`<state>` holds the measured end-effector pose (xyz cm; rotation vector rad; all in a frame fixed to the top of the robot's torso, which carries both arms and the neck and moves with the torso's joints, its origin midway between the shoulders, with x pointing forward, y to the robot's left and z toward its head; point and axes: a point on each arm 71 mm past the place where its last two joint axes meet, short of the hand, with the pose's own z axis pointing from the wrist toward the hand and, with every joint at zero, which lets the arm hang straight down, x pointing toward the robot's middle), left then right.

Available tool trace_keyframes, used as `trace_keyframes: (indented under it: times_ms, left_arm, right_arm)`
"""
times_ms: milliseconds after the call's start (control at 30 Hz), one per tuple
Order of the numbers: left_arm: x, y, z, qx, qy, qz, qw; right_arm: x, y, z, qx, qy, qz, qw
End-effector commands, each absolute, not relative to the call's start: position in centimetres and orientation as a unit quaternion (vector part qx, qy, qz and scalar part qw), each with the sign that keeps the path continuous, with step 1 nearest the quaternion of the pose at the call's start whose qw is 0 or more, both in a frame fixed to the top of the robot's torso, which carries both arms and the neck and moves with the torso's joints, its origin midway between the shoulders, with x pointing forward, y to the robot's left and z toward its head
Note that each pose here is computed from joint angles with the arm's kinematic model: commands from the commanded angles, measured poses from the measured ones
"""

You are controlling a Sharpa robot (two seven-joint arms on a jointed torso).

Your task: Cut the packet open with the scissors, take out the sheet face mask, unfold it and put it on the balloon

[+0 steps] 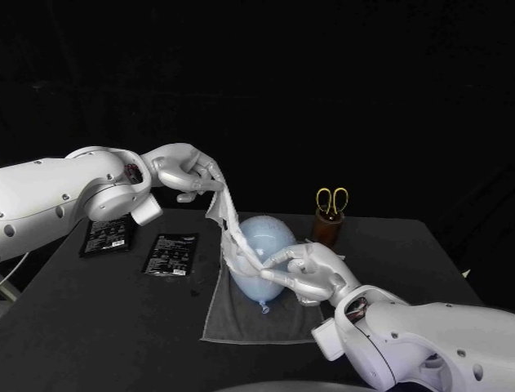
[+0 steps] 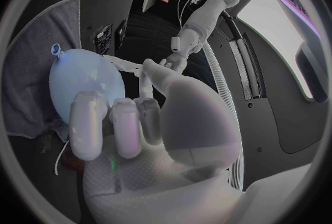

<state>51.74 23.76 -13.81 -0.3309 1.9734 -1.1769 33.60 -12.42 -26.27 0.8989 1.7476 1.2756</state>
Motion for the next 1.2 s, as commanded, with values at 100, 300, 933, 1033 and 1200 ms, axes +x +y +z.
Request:
trace_keyframes:
  times_ms: [100,300,933,1033,1200]
  left_arm:
    - [51.6,23.1,-13.8,-0.123,0.779,-0.473,0.392]
    - [51.8,22.8,-13.9,-0.124,0.776,-0.475,0.395]
    - [53.2,21.1,-14.5,-0.125,0.768,-0.474,0.412]
    - [53.5,20.6,-14.5,-0.120,0.768,-0.475,0.412]
    - [53.8,19.8,-14.6,-0.095,0.771,-0.467,0.421]
  right_arm:
    - [33.2,-13.1,-26.1,0.352,0.685,0.506,0.388]
    - [33.0,-14.2,-26.1,0.354,0.685,0.502,0.392]
    - [32.6,-16.3,-25.8,0.356,0.681,0.504,0.395]
    - [32.5,-16.6,-25.7,0.356,0.681,0.505,0.393]
    - [32.4,-16.7,-25.8,0.352,0.685,0.509,0.384]
